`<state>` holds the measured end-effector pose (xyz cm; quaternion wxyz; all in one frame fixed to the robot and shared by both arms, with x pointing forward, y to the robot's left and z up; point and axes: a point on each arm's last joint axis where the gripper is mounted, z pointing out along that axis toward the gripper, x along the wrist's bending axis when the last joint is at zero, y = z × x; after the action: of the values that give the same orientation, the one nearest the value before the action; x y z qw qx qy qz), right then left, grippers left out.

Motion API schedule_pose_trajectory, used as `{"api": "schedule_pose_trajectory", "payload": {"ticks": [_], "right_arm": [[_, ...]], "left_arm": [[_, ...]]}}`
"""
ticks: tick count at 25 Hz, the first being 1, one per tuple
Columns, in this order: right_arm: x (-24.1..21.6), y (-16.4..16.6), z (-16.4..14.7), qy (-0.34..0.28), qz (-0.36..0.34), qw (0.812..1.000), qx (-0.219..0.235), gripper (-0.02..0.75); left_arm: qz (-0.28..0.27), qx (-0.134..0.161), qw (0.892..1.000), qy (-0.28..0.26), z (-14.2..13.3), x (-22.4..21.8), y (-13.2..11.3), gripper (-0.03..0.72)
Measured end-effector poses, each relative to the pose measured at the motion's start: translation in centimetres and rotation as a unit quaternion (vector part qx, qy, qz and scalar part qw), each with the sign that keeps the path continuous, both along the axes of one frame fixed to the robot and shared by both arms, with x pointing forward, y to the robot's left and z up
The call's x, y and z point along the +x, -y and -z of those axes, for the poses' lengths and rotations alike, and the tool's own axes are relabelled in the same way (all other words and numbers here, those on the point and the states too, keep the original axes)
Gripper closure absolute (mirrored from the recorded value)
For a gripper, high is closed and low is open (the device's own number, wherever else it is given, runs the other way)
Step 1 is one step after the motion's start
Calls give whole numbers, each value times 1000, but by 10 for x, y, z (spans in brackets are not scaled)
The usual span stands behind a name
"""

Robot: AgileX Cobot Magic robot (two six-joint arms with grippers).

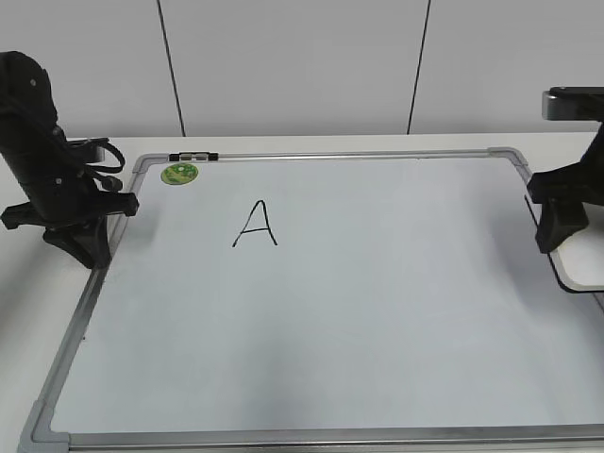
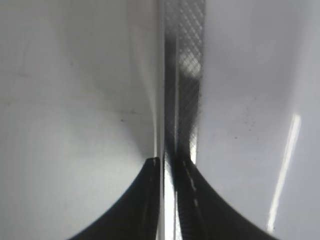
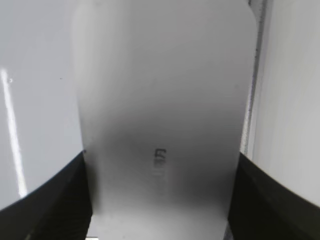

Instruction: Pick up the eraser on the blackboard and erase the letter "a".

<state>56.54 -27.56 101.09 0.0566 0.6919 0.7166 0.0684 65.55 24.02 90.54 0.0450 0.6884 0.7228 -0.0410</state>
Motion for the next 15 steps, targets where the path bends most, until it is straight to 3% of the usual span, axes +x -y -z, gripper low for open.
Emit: {"api": "schedule_pose_trajectory", "payload": {"ticks": [4, 15], "right_arm": [[-1, 19, 0, -6, 23, 1000, -2, 219], [23, 31, 46, -135, 4, 991, 14, 219]], "left_arm": [[0, 0, 1000, -1, 0, 0, 0, 608], [0, 0, 1000, -1, 0, 0, 0, 601]]}}
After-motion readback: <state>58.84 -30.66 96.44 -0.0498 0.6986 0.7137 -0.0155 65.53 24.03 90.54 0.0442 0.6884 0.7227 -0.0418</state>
